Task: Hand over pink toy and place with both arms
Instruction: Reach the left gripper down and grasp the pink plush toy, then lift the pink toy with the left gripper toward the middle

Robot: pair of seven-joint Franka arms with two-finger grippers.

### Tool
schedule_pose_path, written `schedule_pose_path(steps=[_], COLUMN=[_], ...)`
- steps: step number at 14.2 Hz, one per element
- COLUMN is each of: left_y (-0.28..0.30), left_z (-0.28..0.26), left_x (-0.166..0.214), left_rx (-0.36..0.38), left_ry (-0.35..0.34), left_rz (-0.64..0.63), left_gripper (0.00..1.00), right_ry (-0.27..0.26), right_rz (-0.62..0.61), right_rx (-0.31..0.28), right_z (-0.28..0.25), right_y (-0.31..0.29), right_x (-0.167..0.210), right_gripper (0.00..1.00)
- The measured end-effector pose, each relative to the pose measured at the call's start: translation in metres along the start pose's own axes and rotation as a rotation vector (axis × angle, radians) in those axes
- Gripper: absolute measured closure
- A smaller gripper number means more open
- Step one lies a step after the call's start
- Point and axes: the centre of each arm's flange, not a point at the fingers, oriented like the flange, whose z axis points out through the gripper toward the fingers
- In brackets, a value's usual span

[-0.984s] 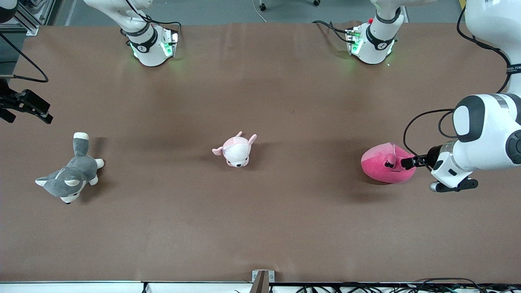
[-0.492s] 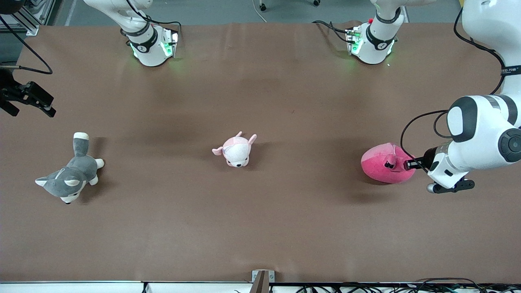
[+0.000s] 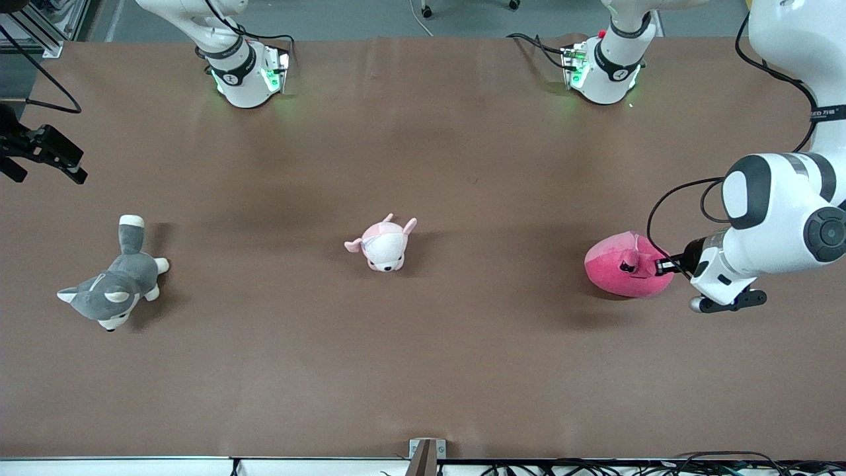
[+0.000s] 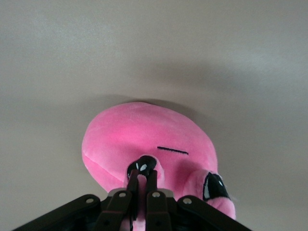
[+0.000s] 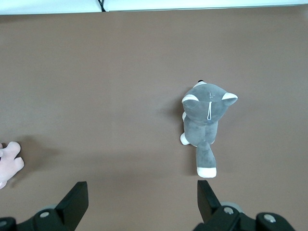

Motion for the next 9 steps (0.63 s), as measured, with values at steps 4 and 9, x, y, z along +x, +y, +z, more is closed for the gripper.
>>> schedule_pose_path(steps=[4,9], left_y=[0.058,0.174], left_z=[-0.052,-0.149], left_x=[-0.023,-0.074], left_rx=[-0.036,-0.182], left_ry=[0.025,0.037], left_rz=[-0.052,-0.172], left_gripper=[0.92,0.92], right_ry=[-0.02,-0.082], right_rz=[-0.003,-0.022], right_rx=[0.001,0.058], right_z=[0.01,0.034], right_y=[-0.002,-0.021], right_x=[0.004,0.012], right_gripper=[0.0,0.0])
